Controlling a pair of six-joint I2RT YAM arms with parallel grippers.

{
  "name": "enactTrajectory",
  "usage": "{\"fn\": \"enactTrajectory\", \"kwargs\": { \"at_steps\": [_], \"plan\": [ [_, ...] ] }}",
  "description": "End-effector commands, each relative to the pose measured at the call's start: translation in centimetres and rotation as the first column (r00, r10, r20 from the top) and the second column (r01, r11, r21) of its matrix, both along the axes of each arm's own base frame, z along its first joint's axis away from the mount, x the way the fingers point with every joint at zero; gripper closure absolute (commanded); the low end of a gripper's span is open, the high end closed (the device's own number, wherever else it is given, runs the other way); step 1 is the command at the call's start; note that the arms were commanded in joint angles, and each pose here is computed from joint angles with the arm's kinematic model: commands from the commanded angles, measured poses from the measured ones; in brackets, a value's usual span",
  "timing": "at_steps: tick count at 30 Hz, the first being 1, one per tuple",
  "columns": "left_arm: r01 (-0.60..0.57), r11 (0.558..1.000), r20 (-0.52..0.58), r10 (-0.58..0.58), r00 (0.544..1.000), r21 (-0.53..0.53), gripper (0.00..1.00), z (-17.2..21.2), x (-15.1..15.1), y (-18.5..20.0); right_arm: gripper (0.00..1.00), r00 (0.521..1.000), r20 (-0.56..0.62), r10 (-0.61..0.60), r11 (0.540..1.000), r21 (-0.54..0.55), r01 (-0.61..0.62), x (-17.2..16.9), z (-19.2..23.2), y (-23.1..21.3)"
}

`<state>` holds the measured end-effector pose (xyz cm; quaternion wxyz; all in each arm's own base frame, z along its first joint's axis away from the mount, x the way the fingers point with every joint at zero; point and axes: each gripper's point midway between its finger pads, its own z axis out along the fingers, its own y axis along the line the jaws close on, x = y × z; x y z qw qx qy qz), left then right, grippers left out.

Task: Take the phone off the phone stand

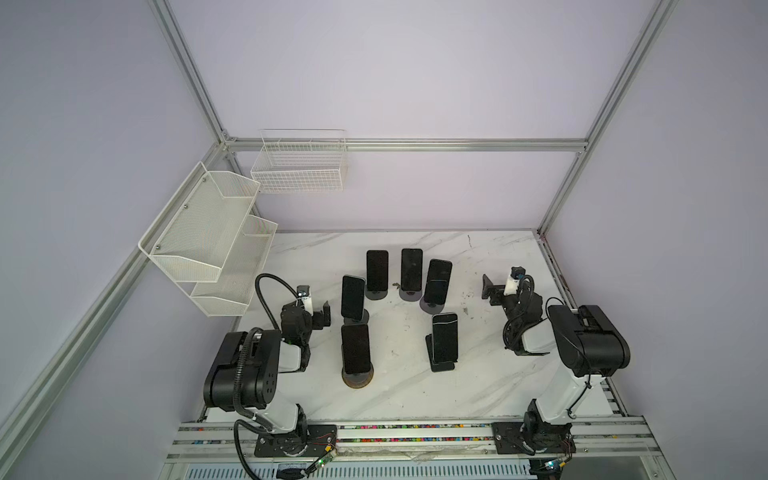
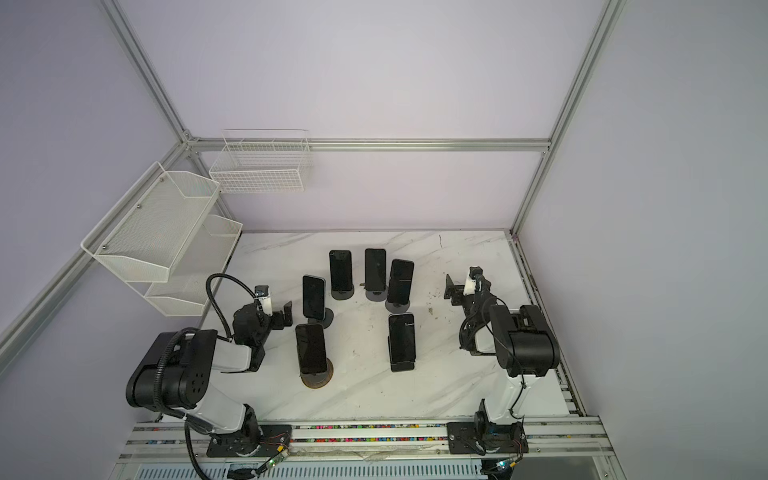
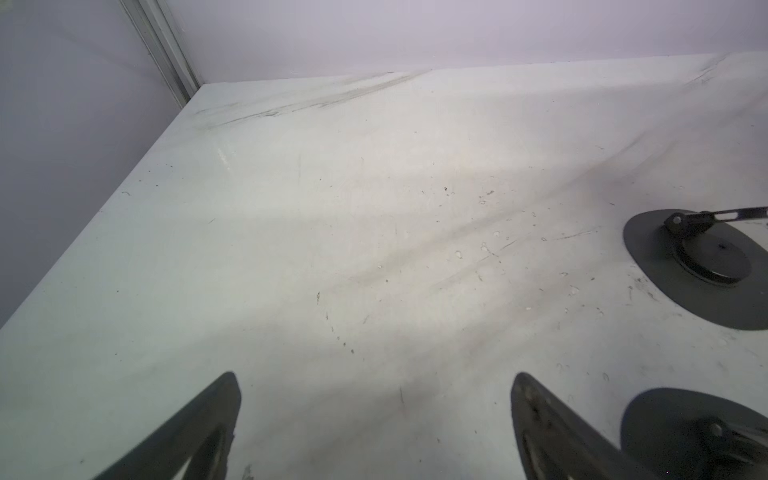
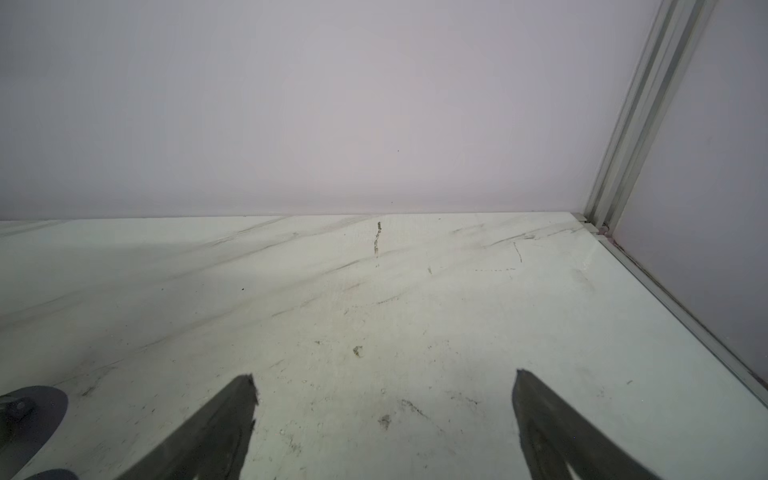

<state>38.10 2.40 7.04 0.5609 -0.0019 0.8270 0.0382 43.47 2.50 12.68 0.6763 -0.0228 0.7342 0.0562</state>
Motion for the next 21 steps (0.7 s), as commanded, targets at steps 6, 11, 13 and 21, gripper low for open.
{"fn": "enactTrajectory", "kwargs": {
  "at_steps": [6, 11, 13, 21],
  "plan": [
    [0.011, 1.000, 0.133, -0.009, 0.991, -0.015, 0.00, 4.3, 2.1, -0.2, 0.03, 0.999, 0.032, 0.013, 1.000, -0.021, -0.012, 0.0, 0.9, 0.3],
    [0.031, 0.999, 0.161, -0.030, 0.987, -0.008, 0.00, 4.6, 1.6, -0.5, 0.03, 0.999, 0.035, 0.012, 1.000, -0.020, -0.011, 0.0, 1.0, 0.3],
    [0.031, 0.999, 0.154, -0.030, 0.988, -0.009, 0.00, 4.5, 1.7, -0.5, 0.03, 0.999, 0.036, 0.012, 1.000, -0.020, -0.011, 0.0, 1.1, 0.3],
    [0.059, 0.998, 0.176, -0.057, 0.983, -0.004, 0.00, 4.8, 1.3, -1.0, 0.03, 0.999, 0.033, 0.013, 1.000, -0.020, -0.013, 0.0, 1.0, 0.3]
  ]
}}
